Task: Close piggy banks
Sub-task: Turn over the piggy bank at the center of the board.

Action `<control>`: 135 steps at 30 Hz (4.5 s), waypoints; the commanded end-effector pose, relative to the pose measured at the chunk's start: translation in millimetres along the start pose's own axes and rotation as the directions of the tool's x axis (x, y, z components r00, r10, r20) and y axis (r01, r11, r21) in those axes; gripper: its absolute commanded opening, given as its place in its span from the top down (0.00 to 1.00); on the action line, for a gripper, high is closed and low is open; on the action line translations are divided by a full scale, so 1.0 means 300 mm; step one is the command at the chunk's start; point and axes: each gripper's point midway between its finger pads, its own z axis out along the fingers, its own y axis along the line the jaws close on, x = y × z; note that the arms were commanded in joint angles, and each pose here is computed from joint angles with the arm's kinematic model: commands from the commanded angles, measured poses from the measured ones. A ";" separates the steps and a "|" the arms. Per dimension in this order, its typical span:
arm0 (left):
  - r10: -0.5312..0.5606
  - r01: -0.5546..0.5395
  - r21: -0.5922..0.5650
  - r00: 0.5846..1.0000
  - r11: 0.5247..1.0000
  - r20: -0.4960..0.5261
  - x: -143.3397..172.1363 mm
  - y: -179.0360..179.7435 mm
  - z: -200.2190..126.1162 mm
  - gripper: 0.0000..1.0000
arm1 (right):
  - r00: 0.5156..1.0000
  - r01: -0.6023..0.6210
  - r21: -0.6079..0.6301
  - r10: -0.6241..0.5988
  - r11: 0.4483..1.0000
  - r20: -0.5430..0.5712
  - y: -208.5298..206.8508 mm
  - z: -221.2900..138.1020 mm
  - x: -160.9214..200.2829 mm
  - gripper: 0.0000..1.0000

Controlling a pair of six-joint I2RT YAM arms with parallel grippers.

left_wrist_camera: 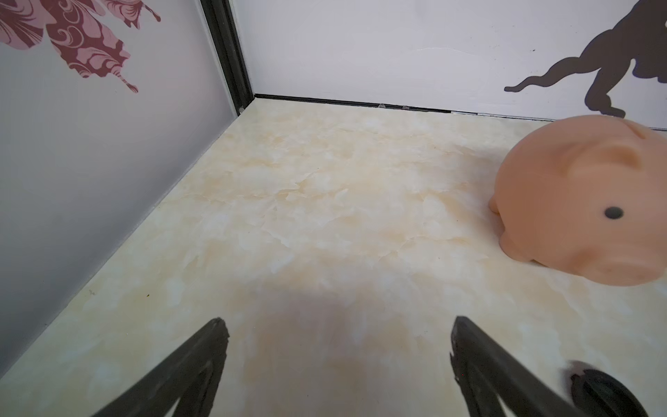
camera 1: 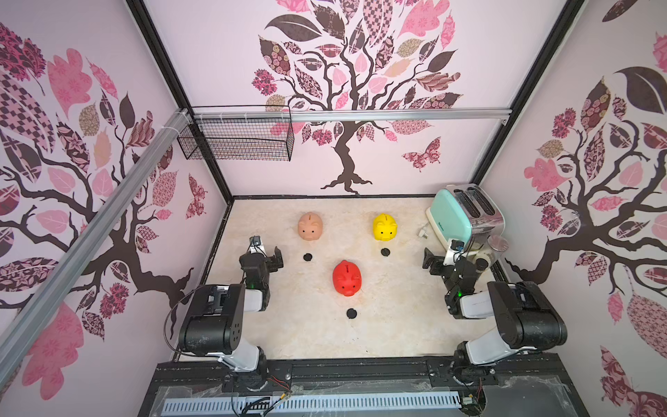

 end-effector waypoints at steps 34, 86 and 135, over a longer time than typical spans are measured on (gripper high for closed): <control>-0.002 0.002 0.002 1.000 1.000 0.024 -0.018 -0.001 -0.006 0.02 | 1.000 0.007 0.004 -0.008 1.000 0.018 0.004 0.013 -0.030 0.00; -0.272 0.328 0.282 0.937 0.901 -0.221 -0.644 -0.241 -0.283 0.13 | 0.854 -0.520 -0.412 0.452 0.748 -0.257 0.358 -0.358 -0.188 0.01; -0.157 0.333 0.320 0.868 0.887 -0.470 -0.250 -0.515 0.238 0.42 | 0.837 -0.546 -0.461 0.441 0.699 -0.323 0.404 -0.358 -0.165 0.00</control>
